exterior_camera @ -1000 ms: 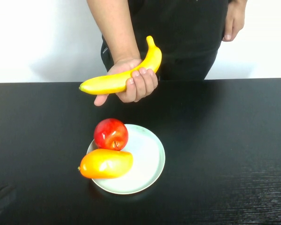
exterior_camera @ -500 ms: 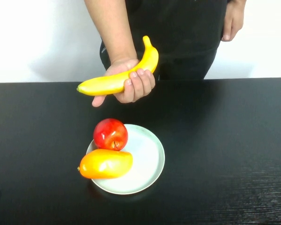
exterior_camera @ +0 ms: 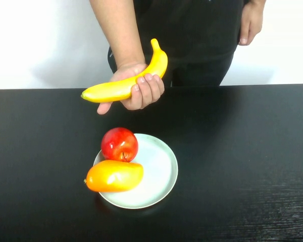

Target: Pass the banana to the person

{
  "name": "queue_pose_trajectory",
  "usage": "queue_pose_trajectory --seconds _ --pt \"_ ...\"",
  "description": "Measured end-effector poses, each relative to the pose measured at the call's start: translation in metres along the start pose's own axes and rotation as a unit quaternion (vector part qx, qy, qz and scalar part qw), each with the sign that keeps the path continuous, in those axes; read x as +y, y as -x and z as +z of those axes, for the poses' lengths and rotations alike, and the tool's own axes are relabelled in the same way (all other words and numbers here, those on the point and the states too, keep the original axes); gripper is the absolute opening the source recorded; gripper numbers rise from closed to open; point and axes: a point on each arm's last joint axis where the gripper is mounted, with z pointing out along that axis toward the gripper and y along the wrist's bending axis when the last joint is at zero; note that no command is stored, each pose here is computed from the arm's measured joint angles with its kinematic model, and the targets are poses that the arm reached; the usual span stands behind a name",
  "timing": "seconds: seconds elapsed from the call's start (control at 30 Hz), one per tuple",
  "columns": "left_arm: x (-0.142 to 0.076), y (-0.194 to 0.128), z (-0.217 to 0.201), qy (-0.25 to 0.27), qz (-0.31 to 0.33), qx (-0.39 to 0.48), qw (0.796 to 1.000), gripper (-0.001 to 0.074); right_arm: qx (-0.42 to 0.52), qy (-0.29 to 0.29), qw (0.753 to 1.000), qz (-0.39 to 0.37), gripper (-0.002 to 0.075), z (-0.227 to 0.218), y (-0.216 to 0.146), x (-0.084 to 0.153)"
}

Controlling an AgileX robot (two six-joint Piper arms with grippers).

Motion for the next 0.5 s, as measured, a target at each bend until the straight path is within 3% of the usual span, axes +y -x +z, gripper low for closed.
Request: queue_pose_trajectory --seconds 0.27,0.5 --pt "0.000 -0.024 -0.003 0.007 -0.011 0.134 0.991 -0.0003 0.000 0.000 1.000 0.000 -0.0011 0.000 0.000 0.000" --pt "0.000 -0.026 -0.004 0.006 -0.013 0.144 0.990 -0.0003 0.000 0.000 1.000 0.000 -0.0011 0.000 0.000 0.000"
